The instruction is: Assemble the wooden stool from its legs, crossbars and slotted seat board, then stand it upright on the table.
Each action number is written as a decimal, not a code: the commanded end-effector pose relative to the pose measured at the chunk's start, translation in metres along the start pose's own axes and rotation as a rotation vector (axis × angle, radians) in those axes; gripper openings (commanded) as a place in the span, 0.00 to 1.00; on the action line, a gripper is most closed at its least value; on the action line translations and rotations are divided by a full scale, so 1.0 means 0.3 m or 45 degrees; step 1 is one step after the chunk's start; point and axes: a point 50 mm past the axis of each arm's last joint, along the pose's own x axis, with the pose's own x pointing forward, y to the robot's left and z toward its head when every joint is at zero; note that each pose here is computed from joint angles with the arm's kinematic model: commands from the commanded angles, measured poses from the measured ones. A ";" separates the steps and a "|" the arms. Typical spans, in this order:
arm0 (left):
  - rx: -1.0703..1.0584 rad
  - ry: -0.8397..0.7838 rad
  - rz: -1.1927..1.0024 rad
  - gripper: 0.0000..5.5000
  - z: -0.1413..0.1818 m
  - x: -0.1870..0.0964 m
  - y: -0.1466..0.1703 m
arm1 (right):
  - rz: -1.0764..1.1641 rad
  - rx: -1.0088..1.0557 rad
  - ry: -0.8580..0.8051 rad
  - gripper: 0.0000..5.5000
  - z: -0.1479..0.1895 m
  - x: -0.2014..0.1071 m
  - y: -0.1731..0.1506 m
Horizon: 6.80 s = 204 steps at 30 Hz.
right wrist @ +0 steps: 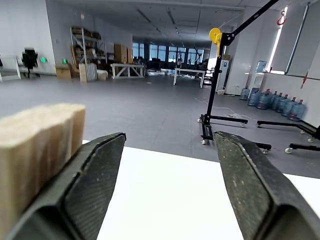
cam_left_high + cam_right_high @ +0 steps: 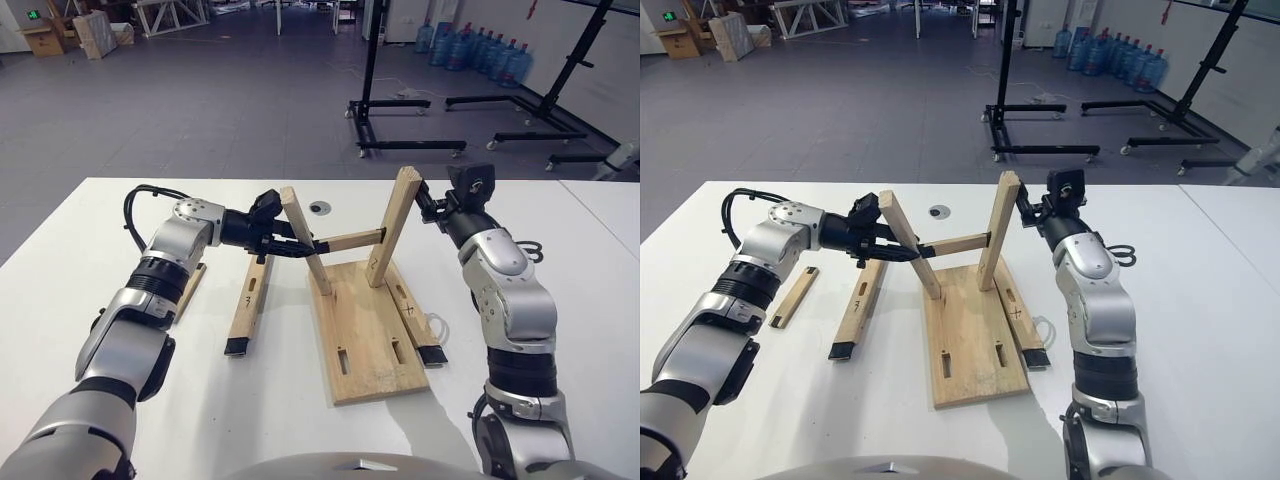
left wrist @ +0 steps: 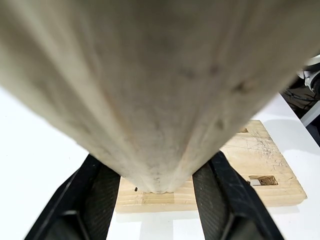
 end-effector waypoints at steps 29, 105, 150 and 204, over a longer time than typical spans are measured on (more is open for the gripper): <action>0.017 0.238 -0.119 0.37 -0.001 0.066 0.032 | 0.587 -0.205 -0.017 0.59 -0.022 0.008 0.280; 0.352 -0.884 1.371 0.23 0.031 -0.193 -0.300 | 0.450 0.667 -0.365 0.59 0.043 -0.149 0.135; 0.425 -0.603 0.872 0.23 -0.038 0.066 -0.271 | 0.857 1.370 -0.094 0.07 0.026 -0.074 0.311; -0.013 -0.605 1.504 0.49 -0.167 -0.028 -0.266 | -0.022 0.439 0.172 0.07 -0.212 -0.232 0.039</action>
